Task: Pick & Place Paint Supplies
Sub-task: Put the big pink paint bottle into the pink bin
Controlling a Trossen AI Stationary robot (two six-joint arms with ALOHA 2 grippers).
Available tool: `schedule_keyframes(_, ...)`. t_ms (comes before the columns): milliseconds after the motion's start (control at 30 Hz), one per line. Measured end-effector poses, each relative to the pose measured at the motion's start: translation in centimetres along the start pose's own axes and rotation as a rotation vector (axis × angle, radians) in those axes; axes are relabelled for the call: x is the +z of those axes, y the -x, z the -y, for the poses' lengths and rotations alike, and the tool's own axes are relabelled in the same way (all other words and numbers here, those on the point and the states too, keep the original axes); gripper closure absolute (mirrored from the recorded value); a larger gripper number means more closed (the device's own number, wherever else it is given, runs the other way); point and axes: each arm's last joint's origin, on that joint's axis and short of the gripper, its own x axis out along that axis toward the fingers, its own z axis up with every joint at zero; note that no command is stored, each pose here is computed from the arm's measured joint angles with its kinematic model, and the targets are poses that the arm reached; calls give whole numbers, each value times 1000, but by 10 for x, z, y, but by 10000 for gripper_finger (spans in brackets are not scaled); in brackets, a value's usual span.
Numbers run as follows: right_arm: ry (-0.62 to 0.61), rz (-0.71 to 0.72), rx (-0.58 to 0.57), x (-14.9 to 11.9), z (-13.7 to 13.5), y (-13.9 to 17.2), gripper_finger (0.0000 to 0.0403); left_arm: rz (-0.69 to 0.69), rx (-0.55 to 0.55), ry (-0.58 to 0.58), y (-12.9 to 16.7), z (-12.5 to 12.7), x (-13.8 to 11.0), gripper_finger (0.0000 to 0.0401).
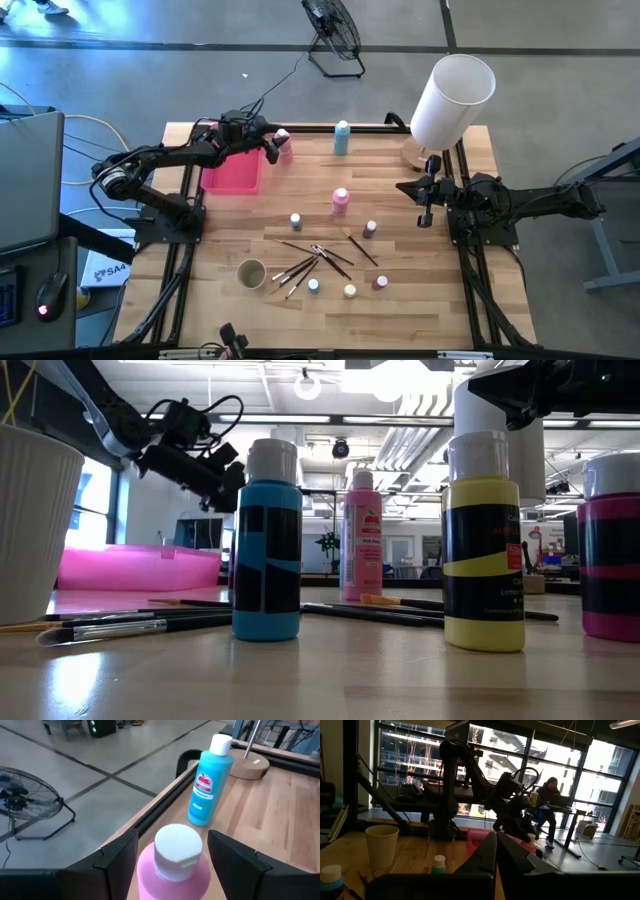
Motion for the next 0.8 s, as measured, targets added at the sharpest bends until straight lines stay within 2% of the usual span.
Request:
schedule_keyframes(300, 0, 0, 0, 0, 0, 0, 400, -7, -1, 2, 0, 0, -1, 172)
schedule_keyframes(600, 0, 0, 0, 0, 0, 0, 400, -7, -2, 5, 0, 0, -1, 247)
schedule_keyframes(800, 0, 0, 0, 0, 0, 0, 400, -7, -4, 6, 0, 0, -1, 274)
